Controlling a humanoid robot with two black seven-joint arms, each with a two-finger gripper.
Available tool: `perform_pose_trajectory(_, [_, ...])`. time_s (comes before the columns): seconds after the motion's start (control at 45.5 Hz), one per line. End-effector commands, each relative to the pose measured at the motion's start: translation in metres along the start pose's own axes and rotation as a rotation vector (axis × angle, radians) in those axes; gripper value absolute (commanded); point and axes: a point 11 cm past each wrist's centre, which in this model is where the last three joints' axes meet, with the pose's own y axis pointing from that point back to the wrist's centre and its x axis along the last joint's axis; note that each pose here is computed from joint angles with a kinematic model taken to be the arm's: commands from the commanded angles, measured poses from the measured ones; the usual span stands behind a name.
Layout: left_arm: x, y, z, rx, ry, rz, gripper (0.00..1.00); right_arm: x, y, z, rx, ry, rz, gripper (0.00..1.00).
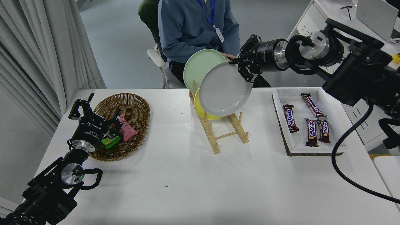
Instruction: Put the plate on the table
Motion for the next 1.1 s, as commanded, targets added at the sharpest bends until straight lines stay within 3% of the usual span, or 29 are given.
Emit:
perform_pose_trajectory(0.0, [0.000,0.000,0.000,0.000,0.000,0.000,1.00,-0.021,0.015,-0.022,0.031,-0.132,-0.009,0.00])
perform_pose_trajectory(0.132, [0.000,0.000,0.000,0.000,0.000,0.000,1.00,-0.038,0.012,-0.009,-0.028,-0.228,-0.021,0.00])
perform_pose_trajectory(0.615, [0.000,0.000,0.000,0.001,0.000,0.001,1.00,-0.021,-0.012,0.096,-0.353,-0.516,0.183,0.00])
perform_pose_trajectory(0.857, [0.000,0.000,0.000,0.001,0.000,0.001,1.00,0.011,-0.027,0.155,-0.463,-0.463,0.385,0.00])
perform_pose_trajectory(1.077, [0.000,0.000,0.000,0.000,0.000,0.000,1.00,-0.017,-0.033,0.178,-0.529,-0.390,0.355,0.00])
